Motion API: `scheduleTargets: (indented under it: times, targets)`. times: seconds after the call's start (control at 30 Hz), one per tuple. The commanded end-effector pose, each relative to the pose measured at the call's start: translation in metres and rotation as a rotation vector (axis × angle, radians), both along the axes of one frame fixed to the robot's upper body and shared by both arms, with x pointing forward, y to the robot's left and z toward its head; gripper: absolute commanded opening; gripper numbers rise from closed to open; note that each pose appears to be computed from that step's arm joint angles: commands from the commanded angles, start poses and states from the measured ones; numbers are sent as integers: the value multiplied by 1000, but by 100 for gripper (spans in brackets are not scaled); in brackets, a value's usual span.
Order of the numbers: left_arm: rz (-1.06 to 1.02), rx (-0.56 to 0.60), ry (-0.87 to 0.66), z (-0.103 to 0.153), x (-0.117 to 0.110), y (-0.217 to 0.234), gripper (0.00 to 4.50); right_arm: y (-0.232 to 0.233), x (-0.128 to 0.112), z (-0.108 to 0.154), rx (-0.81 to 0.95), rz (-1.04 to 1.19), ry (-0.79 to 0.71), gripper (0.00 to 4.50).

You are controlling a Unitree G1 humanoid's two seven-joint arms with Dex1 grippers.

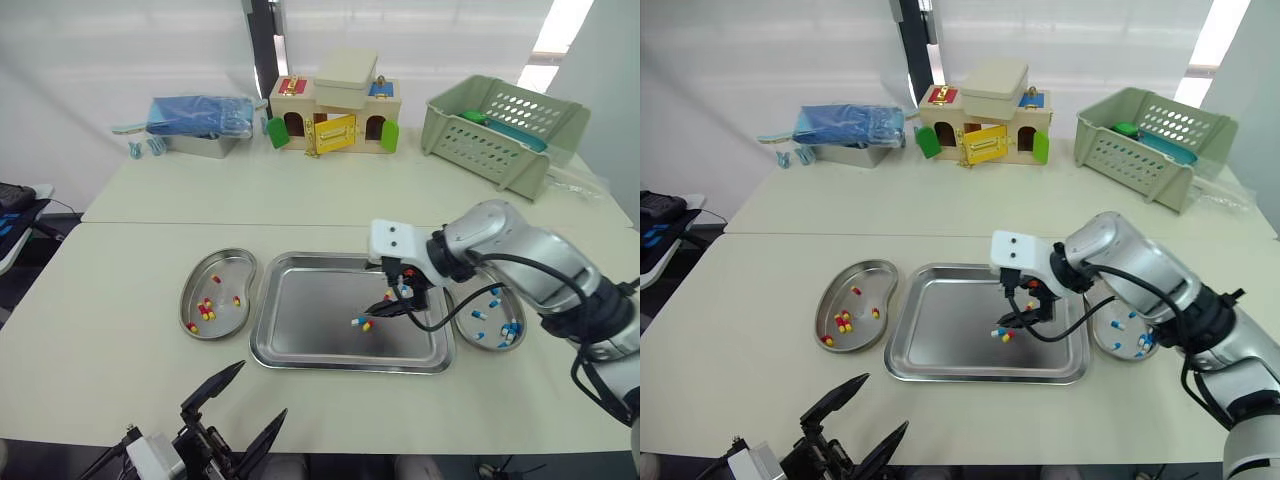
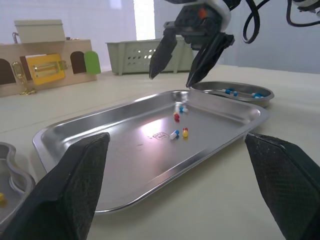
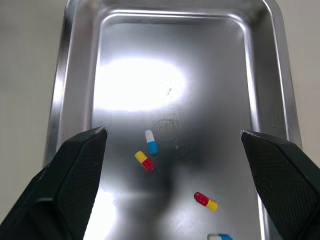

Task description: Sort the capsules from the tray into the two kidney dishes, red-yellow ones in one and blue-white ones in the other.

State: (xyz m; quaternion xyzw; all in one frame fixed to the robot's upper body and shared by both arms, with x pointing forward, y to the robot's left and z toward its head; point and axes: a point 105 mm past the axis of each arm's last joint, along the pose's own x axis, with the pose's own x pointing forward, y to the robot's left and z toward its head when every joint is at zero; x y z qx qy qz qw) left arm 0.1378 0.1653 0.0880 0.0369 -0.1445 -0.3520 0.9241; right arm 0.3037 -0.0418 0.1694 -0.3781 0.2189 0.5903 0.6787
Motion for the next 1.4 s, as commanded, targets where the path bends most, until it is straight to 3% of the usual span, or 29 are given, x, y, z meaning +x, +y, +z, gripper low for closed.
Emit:
scheduleTargets:
  times: [0.03, 0.17, 0.33, 1.13, 1.4]
  targets:
    - [1, 4, -24, 7, -3, -4, 450, 11, -1, -3, -23, 21, -38, 323]
    - [2, 11, -15, 7, -2, -3, 450, 15, -2, -14, -52, 31, -37, 323]
    - [3, 21, -2, 8, 1, -2, 450, 17, 0, -23, -72, 22, -35, 206]
    - [-6, 36, 25, 7, 0, -1, 450, 15, 6, -56, -145, 4, -16, 206]
    - [0, 37, 25, 6, 1, 0, 450, 15, 2, -60, -150, 19, 3, 30]
